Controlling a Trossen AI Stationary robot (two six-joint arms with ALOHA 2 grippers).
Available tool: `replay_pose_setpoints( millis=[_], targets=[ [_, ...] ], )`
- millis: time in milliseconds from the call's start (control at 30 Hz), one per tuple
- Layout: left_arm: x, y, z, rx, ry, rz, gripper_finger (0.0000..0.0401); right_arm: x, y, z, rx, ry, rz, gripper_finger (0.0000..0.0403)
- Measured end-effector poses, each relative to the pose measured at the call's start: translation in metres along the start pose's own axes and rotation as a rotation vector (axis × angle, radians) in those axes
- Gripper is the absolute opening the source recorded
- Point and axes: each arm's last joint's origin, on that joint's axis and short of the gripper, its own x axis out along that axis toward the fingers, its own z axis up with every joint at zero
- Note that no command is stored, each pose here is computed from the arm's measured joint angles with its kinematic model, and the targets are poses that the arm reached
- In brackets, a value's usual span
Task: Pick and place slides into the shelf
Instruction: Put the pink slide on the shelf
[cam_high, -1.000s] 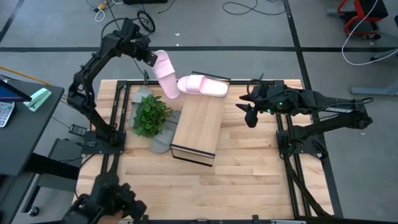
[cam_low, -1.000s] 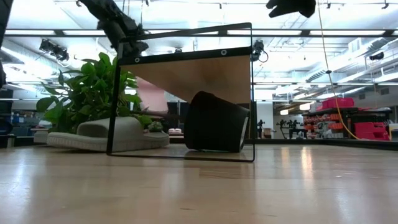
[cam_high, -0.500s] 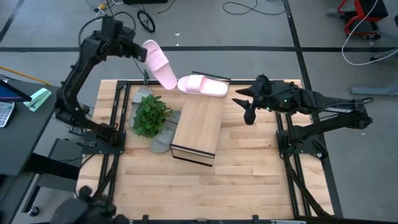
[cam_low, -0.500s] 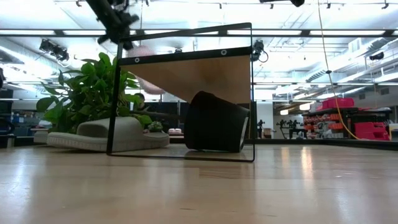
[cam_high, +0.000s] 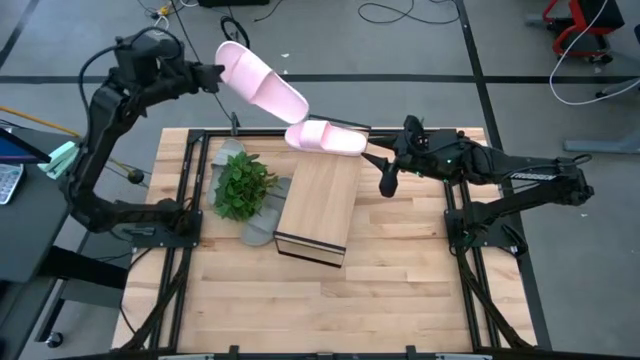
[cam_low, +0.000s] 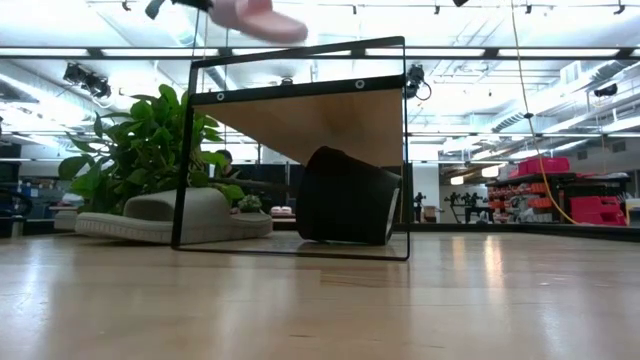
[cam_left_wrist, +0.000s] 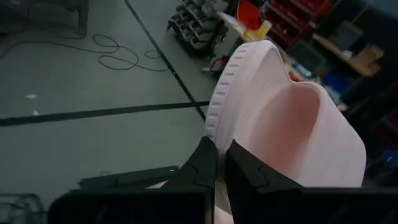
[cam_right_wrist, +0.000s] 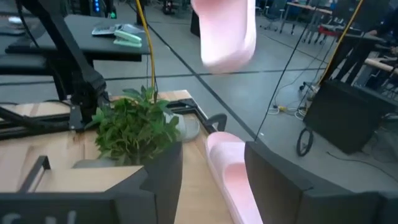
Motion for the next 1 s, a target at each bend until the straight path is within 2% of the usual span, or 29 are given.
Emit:
replay_pose_setpoints(
  millis=[133,300,433,633,767,933,1000],
  targets=[
    [-0.008,-0.021,-0.009,-0.085,-0.031,0.017,0.0019,-0.001,0.0,0.001,-0.057,-0.009,0.009,0.0179],
    [-0.009,-0.046,-0.025,-0.179,-0.036,0.042,0.0018,-0.008,-0.002,0.009,-0.128,-0.087,0.047,0.0178],
    [0.0,-0.067,-0.046,-0.23,0.026,0.072,0.0018,-0.008,0.0,0.009,-0.194,-0.096,0.095,0.0173],
    [0.021,-0.086,-0.08,-0.252,0.137,0.197,0.0018,-0.007,0.002,0.005,-0.363,-0.076,0.138,0.0155],
    [0.032,-0.095,-0.093,-0.276,0.134,0.242,0.0018,-0.007,0.002,-0.003,-0.384,0.008,0.156,0.0115],
    [0.037,-0.1,-0.103,-0.32,0.144,0.286,0.0018,-0.008,0.001,-0.012,-0.386,0.102,0.174,0.0015],
    [0.034,-0.103,-0.107,-0.345,0.133,0.294,0.0018,-0.008,0.001,-0.013,-0.384,0.106,0.169,0.0012]
  ],
)
